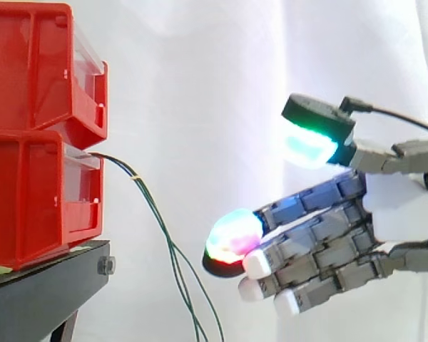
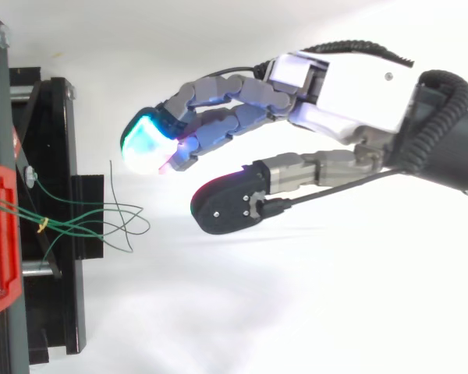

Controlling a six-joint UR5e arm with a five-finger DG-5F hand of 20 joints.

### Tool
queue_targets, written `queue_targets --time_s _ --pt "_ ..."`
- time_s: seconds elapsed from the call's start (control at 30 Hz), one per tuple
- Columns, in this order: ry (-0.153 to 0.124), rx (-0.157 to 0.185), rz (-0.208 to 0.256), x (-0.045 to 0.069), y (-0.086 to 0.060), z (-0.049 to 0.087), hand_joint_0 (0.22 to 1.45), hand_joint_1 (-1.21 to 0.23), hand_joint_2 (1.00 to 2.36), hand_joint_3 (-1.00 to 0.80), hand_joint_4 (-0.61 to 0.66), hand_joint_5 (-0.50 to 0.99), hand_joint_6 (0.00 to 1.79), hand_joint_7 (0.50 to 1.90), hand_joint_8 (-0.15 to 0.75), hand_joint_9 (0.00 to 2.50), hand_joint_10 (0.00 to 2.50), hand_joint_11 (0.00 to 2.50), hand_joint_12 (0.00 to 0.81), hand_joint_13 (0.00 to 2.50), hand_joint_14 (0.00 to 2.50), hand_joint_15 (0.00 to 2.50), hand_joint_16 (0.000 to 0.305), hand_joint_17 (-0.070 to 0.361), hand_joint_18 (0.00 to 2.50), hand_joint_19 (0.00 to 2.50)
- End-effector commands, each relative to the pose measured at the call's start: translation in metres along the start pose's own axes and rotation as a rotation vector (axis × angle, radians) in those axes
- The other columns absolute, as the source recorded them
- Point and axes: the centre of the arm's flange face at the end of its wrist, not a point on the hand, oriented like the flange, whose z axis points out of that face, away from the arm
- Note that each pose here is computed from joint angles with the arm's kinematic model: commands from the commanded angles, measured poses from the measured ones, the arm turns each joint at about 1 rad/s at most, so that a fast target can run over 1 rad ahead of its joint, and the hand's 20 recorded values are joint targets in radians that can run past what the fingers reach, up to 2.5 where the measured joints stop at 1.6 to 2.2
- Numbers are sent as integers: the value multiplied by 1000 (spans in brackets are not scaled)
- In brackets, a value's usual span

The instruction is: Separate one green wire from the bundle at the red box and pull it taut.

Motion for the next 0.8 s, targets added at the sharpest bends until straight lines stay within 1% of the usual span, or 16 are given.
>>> queue_targets --time_s 0.0,0.03,0.1,0.13,0.2,0.33,0.37,0.4,0.43,0.5,0.63,0.7,0.73,0.77 --pt "-5 -13 16 4 -22 9 544 -566 1005 -428 295 -195 502 762 285 726 12 280 369 511 7 176 50 111 455 255" --pt "-7 -27 24 6 -23 11 545 -568 1006 -426 304 -192 502 768 288 739 9 286 367 513 6 174 49 110 453 265" --pt "-9 -31 23 7 -30 13 545 -568 1006 -427 303 -192 502 772 289 739 9 293 366 513 6 174 49 110 453 261" --pt "-14 -45 27 9 -31 15 545 -568 1005 -427 304 -191 503 772 288 741 9 286 365 513 6 168 49 109 454 262" --pt "-14 -48 23 10 -30 15 545 -568 1006 -427 306 -190 502 772 289 744 10 299 365 512 6 171 49 109 454 261" --pt "-19 -51 -4 11 -30 15 545 -569 1006 -427 307 -189 502 778 288 748 9 293 365 512 6 174 49 109 455 261" --pt "-20 -48 -7 11 -33 15 545 -569 1006 -425 308 -189 503 779 287 749 9 294 365 513 6 171 48 109 455 260" --pt "-17 -39 -7 15 -44 17 546 -569 1006 -427 309 -188 502 779 289 749 9 293 365 513 6 171 48 109 455 269" --pt "-21 -48 11 14 -45 19 546 -568 1005 -426 312 -187 502 776 289 748 9 301 365 513 6 168 48 109 456 262" --pt "-21 -41 17 15 -55 20 546 -569 1005 -424 316 -186 502 781 292 755 10 295 365 515 6 172 48 109 460 268" --pt "-26 -49 15 17 -51 23 546 -569 1007 -423 318 -184 502 782 294 761 11 296 366 525 6 174 48 108 463 268" --pt "-31 -53 3 17 -52 24 546 -569 1007 -423 319 -184 502 782 295 766 10 298 365 529 6 178 48 108 463 271" --pt "-38 -56 -3 18 -56 26 547 -569 1006 -424 318 -184 502 786 296 766 10 306 365 534 7 183 48 108 467 278" --pt "-41 -63 -2 18 -55 28 547 -569 1006 -425 318 -184 502 786 293 766 11 306 365 534 7 186 48 108 469 274"
